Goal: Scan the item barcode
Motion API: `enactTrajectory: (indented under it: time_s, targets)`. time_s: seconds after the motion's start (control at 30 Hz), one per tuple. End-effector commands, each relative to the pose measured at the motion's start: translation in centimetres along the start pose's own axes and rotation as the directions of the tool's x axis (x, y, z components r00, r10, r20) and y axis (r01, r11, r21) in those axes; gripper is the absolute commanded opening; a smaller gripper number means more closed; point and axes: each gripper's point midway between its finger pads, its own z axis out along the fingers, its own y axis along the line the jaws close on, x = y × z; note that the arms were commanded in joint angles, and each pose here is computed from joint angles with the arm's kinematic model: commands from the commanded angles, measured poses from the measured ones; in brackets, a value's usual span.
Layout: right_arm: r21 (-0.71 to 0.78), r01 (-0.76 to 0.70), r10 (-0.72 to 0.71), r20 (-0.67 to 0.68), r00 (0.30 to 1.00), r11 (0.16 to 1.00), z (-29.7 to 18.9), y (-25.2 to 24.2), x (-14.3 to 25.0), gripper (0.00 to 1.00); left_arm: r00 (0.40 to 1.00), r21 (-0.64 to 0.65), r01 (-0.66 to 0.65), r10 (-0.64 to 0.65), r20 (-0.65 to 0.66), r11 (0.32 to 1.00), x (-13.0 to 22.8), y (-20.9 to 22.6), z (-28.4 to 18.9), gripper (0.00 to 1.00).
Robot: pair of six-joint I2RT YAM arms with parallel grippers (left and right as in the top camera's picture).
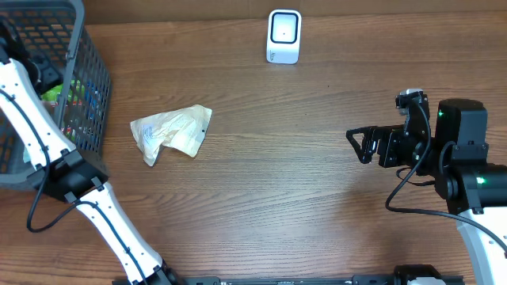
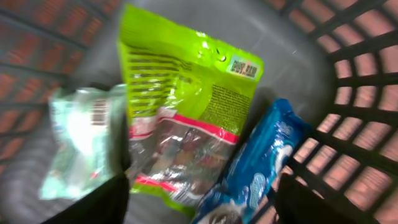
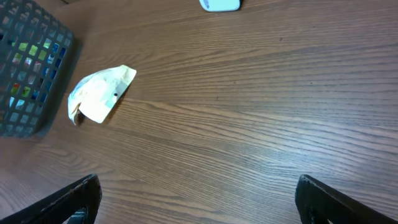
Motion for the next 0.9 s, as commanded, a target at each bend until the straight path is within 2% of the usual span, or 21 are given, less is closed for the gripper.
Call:
enactTrajectory:
  time_s: [0.0, 0.27, 0.53, 0.7, 0.87]
  targets:
    - [-0.019, 0.016, -0.016, 0.027, 1.000, 1.000, -0.6, 0.8, -1.0, 1.00, 0.997, 0.009, -0.028, 0.029, -0.073, 1.000, 1.2, -0.6, 4.0, 0.75]
    - [-0.019, 0.016, -0.015, 0.026, 1.000, 1.000, -0.6, 0.8, -0.9, 1.00, 0.971, -0.007, -0.035, 0.032, -0.238, 0.999, 4.9, -0.4, 11.5, 0.87]
    - [-0.019, 0.006, -0.006, 0.023, 1.000, 1.000, -0.6, 0.8, -0.9, 1.00, 0.923, -0.024, -0.045, 0.032, -0.384, 0.999, 9.1, -0.1, 16.8, 0.88]
    - [-0.019, -0.008, 0.008, 0.023, 1.000, 1.000, -0.6, 0.8, -0.9, 1.00, 0.926, -0.039, -0.004, -0.011, -0.377, 0.999, 8.9, -0.1, 16.3, 0.87]
    - [-0.019, -0.008, 0.008, 0.023, 1.000, 1.000, -0.6, 0.8, -0.9, 1.00, 0.955, -0.028, 0.025, -0.032, -0.295, 0.999, 6.6, -0.3, 12.5, 0.82]
